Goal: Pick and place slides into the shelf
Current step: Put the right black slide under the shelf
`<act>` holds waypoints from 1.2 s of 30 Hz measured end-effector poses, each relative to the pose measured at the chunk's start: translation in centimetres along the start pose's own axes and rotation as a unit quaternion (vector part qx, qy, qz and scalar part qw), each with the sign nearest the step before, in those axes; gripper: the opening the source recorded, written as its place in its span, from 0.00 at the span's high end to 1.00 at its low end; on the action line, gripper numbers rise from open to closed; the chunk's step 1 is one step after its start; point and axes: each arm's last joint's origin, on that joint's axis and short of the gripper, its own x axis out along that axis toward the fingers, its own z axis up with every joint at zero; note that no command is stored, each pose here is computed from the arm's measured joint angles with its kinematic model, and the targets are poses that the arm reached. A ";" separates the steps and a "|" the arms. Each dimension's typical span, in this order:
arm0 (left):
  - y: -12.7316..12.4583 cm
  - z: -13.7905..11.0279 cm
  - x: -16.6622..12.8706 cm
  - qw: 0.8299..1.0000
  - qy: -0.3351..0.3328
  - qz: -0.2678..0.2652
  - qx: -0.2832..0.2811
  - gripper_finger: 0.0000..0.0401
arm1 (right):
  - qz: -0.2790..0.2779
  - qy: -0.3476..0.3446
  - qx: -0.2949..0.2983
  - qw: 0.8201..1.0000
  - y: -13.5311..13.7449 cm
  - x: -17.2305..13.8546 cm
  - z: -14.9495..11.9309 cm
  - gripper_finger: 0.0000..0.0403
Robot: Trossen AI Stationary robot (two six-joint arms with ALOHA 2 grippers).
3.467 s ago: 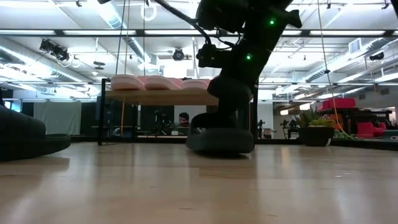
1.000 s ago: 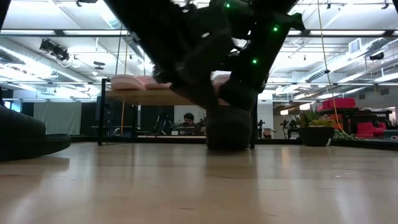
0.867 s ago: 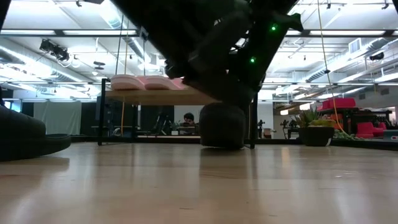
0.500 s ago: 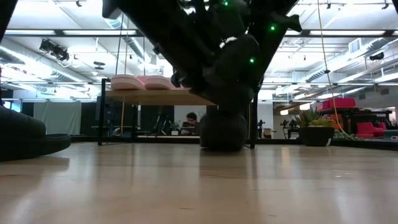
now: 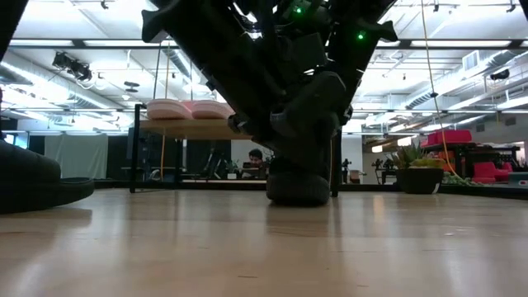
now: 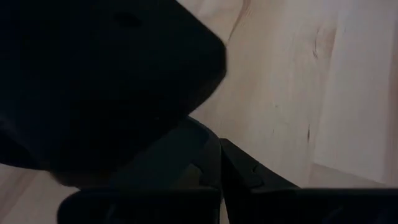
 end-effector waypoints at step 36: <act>-2.5 -0.7 -2.6 0.999 -0.017 -0.031 0.023 0.99 | 0.109 -0.078 0.010 0.991 2.9 -10.6 -6.7 0.90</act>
